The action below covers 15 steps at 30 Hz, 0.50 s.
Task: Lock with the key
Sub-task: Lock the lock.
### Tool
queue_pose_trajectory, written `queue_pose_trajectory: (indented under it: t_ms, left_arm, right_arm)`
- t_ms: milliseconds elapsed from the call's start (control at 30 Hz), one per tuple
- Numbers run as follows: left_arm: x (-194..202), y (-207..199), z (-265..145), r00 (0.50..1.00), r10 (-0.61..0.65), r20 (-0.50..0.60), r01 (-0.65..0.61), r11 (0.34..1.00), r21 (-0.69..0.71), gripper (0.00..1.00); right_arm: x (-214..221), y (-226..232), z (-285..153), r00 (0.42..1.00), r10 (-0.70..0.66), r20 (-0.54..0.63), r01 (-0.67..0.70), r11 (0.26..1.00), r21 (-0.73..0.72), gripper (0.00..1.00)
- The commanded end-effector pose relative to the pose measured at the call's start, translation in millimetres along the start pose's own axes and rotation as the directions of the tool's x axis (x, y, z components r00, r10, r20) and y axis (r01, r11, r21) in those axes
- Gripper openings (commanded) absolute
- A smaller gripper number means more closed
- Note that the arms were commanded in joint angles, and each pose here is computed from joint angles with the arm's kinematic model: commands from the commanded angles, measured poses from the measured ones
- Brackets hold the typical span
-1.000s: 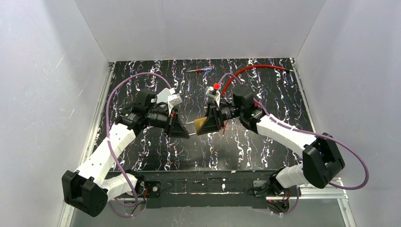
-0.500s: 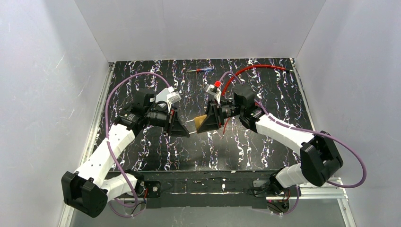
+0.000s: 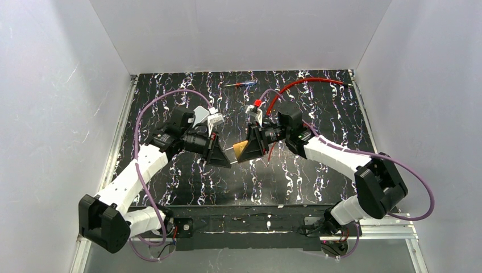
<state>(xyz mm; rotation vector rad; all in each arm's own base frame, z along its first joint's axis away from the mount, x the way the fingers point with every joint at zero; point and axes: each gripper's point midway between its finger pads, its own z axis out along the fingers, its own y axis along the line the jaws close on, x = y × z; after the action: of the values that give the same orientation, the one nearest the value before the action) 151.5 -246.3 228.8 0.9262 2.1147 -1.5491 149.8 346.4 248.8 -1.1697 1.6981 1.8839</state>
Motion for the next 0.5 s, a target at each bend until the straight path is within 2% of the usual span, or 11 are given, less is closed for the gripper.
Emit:
queue_pose_trajectory:
  t_ms: [0, 467]
  left_arm:
    - [-53, -4, 16, 0.979, 0.183, 0.092, -0.183, 0.983, -0.006, 0.0]
    - [-89, -10, 16, 0.962, 0.217, 0.165, -0.217, 0.976, -0.018, 0.0]
  right_arm:
    - [-7, 34, 35, 0.993, -0.12, -0.006, 0.118, 0.986, -0.119, 0.01]
    - [15, 31, 43, 0.998, -0.061, -0.028, 0.057, 0.989, -0.133, 0.01]
